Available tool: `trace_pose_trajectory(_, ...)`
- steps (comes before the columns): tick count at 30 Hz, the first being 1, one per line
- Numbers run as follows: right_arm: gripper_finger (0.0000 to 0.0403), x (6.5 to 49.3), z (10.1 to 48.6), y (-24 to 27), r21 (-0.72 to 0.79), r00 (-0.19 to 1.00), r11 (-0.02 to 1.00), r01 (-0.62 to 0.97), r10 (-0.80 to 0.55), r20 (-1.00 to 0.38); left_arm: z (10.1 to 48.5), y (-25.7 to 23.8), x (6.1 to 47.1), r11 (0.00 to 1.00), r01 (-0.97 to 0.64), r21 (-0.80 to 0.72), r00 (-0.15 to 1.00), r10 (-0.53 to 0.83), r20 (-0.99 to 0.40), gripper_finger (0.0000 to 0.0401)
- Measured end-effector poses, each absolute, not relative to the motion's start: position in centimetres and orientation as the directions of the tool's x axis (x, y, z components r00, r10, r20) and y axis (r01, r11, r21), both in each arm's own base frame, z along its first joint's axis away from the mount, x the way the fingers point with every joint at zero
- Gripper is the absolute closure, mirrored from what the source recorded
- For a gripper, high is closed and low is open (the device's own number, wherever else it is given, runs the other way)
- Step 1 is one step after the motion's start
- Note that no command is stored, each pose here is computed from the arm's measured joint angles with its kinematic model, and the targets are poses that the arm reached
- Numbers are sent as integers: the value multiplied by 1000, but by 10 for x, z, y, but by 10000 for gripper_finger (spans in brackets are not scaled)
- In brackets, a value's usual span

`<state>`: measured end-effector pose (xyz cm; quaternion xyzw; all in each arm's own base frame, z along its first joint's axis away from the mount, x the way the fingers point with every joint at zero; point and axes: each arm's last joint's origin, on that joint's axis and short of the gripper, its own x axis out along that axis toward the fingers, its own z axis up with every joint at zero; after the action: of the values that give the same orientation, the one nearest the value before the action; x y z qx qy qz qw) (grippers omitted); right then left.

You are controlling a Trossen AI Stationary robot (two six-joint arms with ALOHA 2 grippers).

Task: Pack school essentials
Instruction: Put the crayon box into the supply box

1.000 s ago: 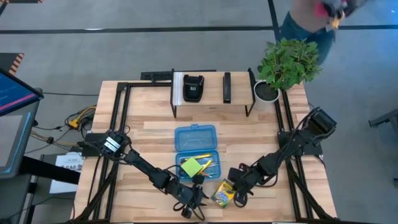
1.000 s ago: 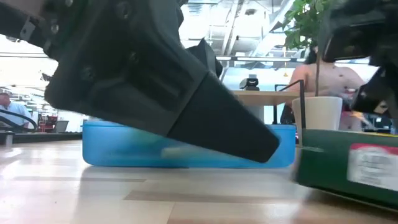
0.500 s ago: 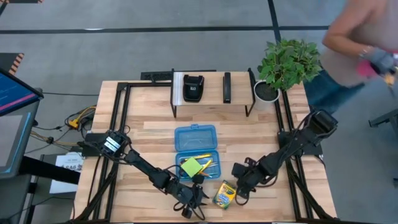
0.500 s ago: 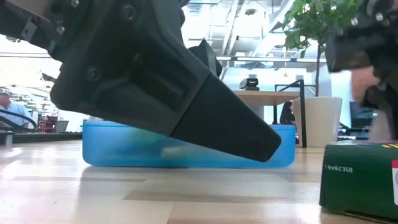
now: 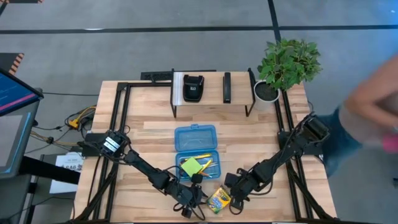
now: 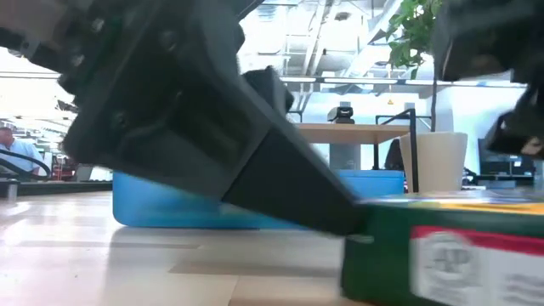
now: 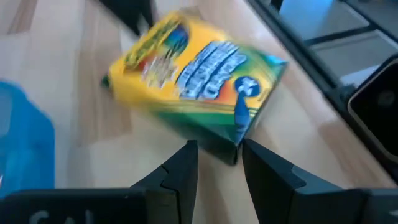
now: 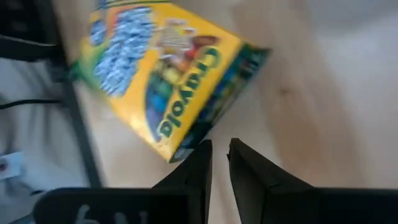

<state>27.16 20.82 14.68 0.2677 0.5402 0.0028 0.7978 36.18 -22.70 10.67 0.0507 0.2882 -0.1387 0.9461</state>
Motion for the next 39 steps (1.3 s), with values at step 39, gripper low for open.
trace_pose_trajectory(39,326,283,133,221,320,295,945,64,288,-911,115,-234,347,982,184,48,799,-121,-589,287)
